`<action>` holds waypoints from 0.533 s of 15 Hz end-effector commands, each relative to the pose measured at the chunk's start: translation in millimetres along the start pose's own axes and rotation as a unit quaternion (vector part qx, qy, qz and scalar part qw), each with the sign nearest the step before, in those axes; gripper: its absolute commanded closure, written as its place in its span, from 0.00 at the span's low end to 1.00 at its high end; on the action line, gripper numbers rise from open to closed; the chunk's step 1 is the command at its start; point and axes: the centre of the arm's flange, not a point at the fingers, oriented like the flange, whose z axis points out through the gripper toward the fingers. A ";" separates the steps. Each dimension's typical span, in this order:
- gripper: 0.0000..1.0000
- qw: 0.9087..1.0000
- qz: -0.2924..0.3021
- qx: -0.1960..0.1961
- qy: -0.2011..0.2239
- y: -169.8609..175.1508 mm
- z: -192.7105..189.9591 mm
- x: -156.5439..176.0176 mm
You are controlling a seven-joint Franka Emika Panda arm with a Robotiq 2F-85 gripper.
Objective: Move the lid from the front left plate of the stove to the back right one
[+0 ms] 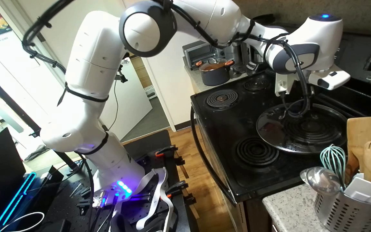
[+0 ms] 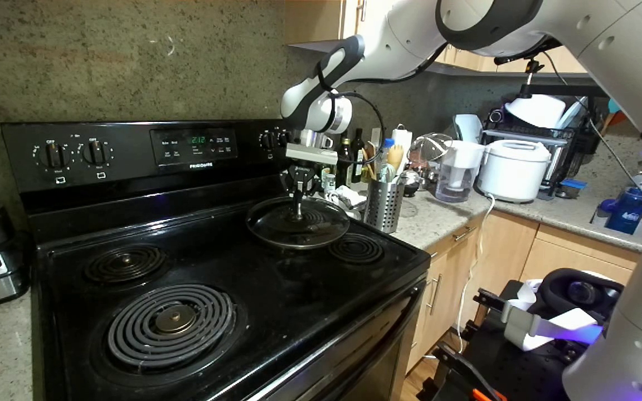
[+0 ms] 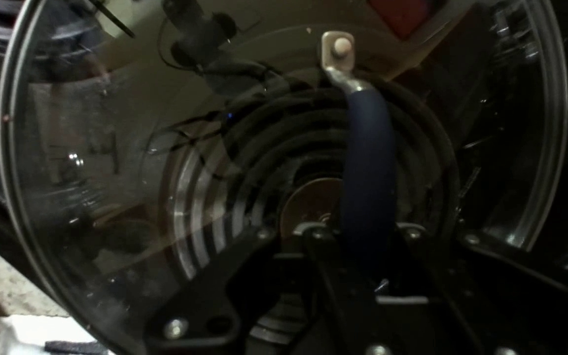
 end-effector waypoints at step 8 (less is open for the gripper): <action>0.98 1.000 0.025 0.009 -0.007 -4.3 -0.8 37.2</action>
